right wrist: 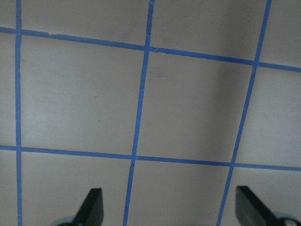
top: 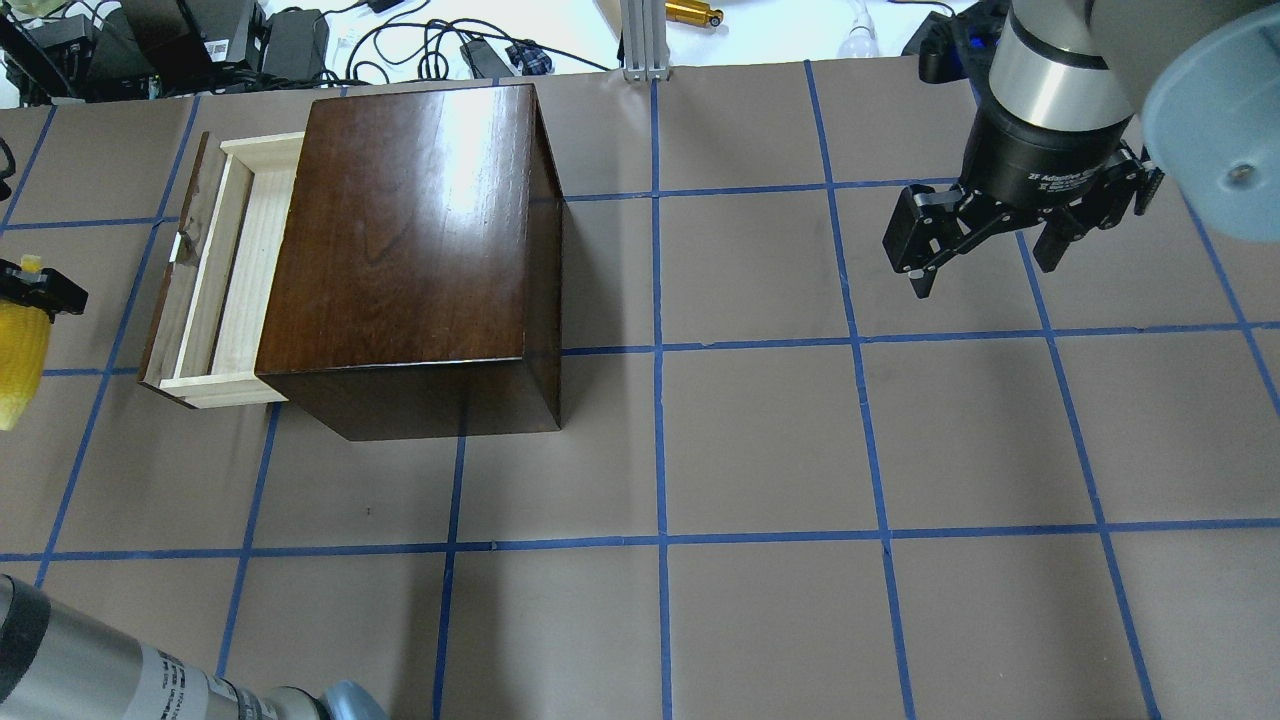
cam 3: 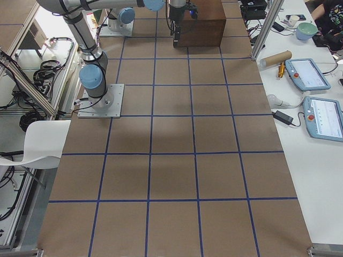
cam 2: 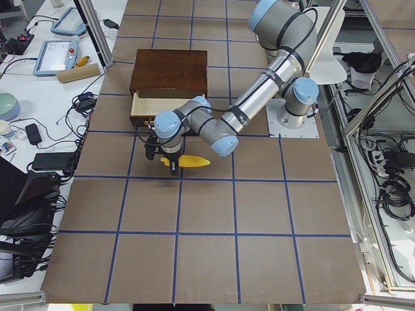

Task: Open drawer and put corn inside
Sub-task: 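Lift the corn cob upright with the left gripper, then carry the corn over the open drawer and lower it inside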

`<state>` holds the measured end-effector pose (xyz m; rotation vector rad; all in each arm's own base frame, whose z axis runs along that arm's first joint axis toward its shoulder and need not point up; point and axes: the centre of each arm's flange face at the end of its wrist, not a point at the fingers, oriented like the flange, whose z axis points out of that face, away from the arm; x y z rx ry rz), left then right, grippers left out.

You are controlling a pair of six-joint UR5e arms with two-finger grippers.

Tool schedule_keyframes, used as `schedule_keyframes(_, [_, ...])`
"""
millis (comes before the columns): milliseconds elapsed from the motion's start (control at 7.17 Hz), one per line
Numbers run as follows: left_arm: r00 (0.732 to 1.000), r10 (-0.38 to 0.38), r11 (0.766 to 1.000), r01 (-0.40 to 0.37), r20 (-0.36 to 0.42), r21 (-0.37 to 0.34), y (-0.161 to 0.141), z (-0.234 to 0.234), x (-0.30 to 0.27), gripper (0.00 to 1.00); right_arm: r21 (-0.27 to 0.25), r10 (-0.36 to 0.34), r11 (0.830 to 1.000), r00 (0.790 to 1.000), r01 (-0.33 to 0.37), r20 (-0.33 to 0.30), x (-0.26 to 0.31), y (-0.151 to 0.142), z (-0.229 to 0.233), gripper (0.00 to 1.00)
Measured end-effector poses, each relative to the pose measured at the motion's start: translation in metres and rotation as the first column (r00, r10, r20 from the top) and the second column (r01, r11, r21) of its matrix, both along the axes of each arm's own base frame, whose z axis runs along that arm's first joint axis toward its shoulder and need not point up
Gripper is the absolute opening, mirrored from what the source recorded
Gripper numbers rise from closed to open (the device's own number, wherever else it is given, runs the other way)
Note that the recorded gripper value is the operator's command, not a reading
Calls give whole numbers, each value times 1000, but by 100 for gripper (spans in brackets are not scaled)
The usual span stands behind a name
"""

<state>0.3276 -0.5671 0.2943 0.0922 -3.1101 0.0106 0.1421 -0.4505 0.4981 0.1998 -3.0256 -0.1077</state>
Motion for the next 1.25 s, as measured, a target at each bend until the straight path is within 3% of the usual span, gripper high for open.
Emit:
schedule_keyframes(279, [999,34,999,-34,-27,1,-13,59,-35,0,0,0,1000,1000,0,0,0,0,0,100])
schedule_keyframes(558, [999,-22,999,20,-47,-28,-48,93,-112,0,0,0,1000,1000,0,0,0,0,0,100])
schedule_keyframes(976, [985,-146,989,143,-95,-33,-75,88,-207,0,1,0,1000,1000,0,0,0,0,0,100])
schedule_keyframes(1255, [984,-132,991,133,-116,-4,-76,69,-230,1,1,0,1000,1000,0,0,0,0,-1,100])
